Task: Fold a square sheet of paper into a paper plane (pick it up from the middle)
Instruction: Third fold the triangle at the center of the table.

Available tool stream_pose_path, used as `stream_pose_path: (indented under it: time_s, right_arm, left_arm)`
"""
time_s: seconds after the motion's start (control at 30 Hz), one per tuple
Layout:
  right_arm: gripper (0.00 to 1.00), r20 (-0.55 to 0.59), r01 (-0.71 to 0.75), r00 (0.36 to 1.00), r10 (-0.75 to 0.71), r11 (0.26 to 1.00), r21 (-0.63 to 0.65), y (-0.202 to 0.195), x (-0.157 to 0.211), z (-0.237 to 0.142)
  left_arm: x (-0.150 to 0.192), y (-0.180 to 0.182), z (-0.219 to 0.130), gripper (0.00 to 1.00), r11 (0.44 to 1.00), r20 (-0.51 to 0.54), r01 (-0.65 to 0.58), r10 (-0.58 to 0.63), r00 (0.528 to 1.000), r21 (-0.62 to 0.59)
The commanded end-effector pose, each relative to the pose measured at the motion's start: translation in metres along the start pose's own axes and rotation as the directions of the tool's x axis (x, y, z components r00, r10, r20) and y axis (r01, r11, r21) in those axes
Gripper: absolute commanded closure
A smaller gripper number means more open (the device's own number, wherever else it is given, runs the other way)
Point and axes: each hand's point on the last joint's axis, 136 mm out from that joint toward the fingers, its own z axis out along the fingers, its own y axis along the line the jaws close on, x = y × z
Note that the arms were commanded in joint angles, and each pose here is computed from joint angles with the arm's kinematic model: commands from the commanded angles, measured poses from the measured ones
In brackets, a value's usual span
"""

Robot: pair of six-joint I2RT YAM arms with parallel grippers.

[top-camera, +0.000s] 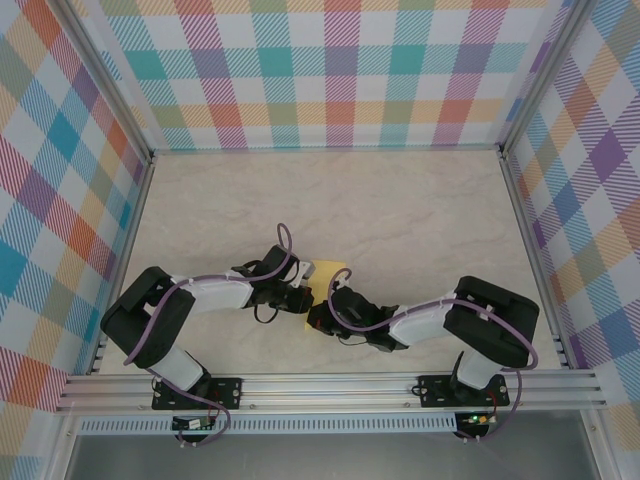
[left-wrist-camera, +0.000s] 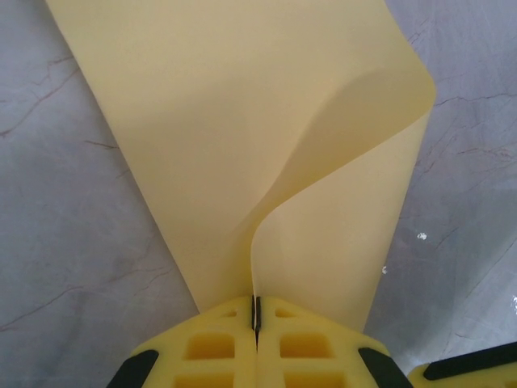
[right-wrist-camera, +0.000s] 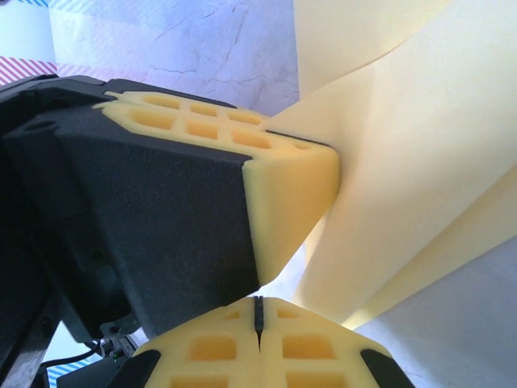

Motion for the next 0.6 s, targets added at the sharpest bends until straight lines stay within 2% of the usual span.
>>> stream_pose_path:
  time_s: [0.0, 0.33, 0.57]
  right_arm:
    - [1.0, 0.001, 0.019, 1.0, -0.019, 1.0, 0.002, -0.007, -0.003, 0.006]
    - [1.0, -0.025, -0.006, 1.0, 0.009, 0.995, 0.101, -0.043, 0.003, 0.013]
    - [1.0, -0.019, 0.021, 1.0, -0.02, 1.0, 0.021, -0.014, -0.002, 0.0]
  left_arm:
    - [0.026, 0.021, 0.01, 1.0, 0.997, -0.092, 0.02, -0.027, 0.995, -0.069]
    - [0.025, 0.022, 0.01, 1.0, 0.997, -0.091, 0.02, -0.027, 0.995, -0.072]
    - [0.026, 0.022, 0.011, 1.0, 0.997, -0.096, 0.02, -0.027, 0.995, -0.073]
